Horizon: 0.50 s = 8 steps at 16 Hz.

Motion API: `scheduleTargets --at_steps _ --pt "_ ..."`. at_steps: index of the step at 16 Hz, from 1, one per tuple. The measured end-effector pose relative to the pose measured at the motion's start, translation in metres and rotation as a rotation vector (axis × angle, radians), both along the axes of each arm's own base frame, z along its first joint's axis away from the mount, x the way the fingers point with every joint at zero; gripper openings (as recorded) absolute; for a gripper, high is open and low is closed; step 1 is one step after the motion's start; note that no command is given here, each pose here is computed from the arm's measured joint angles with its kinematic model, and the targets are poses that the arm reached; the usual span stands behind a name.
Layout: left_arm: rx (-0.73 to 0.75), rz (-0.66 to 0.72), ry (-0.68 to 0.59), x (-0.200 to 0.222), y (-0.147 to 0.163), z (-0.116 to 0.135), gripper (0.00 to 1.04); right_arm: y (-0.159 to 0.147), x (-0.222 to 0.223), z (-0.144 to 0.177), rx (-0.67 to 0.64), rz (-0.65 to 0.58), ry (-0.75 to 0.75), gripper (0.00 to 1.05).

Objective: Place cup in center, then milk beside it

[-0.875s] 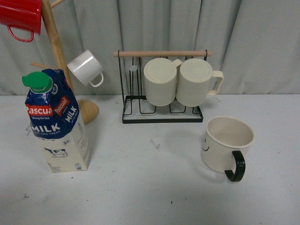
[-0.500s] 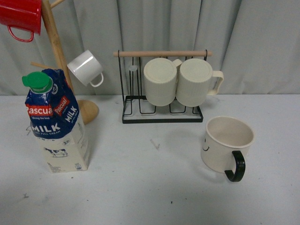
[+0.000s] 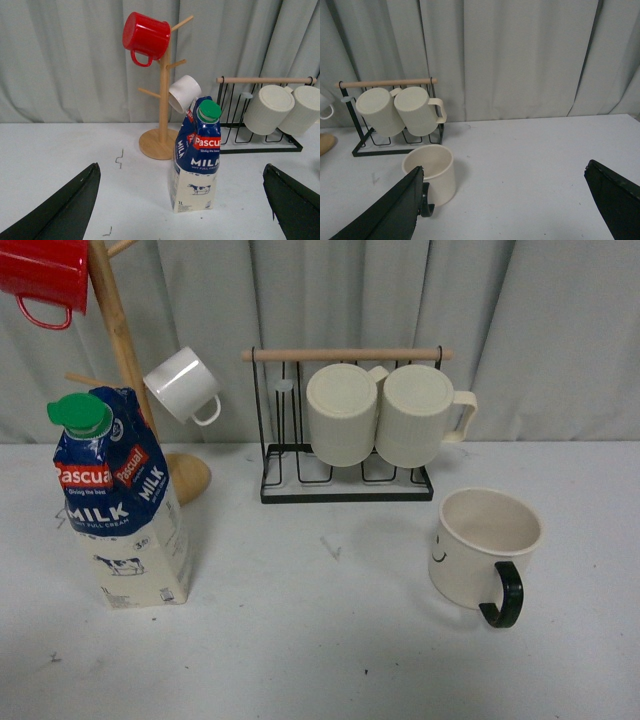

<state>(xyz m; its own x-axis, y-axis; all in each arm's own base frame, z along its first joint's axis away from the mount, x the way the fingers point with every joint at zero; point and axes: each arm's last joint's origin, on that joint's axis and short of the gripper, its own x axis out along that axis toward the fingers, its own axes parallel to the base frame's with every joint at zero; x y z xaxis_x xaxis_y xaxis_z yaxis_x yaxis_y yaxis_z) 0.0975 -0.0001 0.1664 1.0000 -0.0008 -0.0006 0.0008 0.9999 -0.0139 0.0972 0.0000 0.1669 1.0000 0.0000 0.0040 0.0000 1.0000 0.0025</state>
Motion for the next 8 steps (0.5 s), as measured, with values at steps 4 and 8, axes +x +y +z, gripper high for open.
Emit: scheduleTargets --at_steps 4,8 --pt "0.000 0.001 0.000 0.000 0.000 0.000 0.98 -0.014 0.019 0.018 0.053 0.274 0.317 0.98" --pt "0.000 0.001 0.000 0.000 0.000 0.000 0.98 -0.023 0.092 0.061 0.034 0.208 0.212 0.98"
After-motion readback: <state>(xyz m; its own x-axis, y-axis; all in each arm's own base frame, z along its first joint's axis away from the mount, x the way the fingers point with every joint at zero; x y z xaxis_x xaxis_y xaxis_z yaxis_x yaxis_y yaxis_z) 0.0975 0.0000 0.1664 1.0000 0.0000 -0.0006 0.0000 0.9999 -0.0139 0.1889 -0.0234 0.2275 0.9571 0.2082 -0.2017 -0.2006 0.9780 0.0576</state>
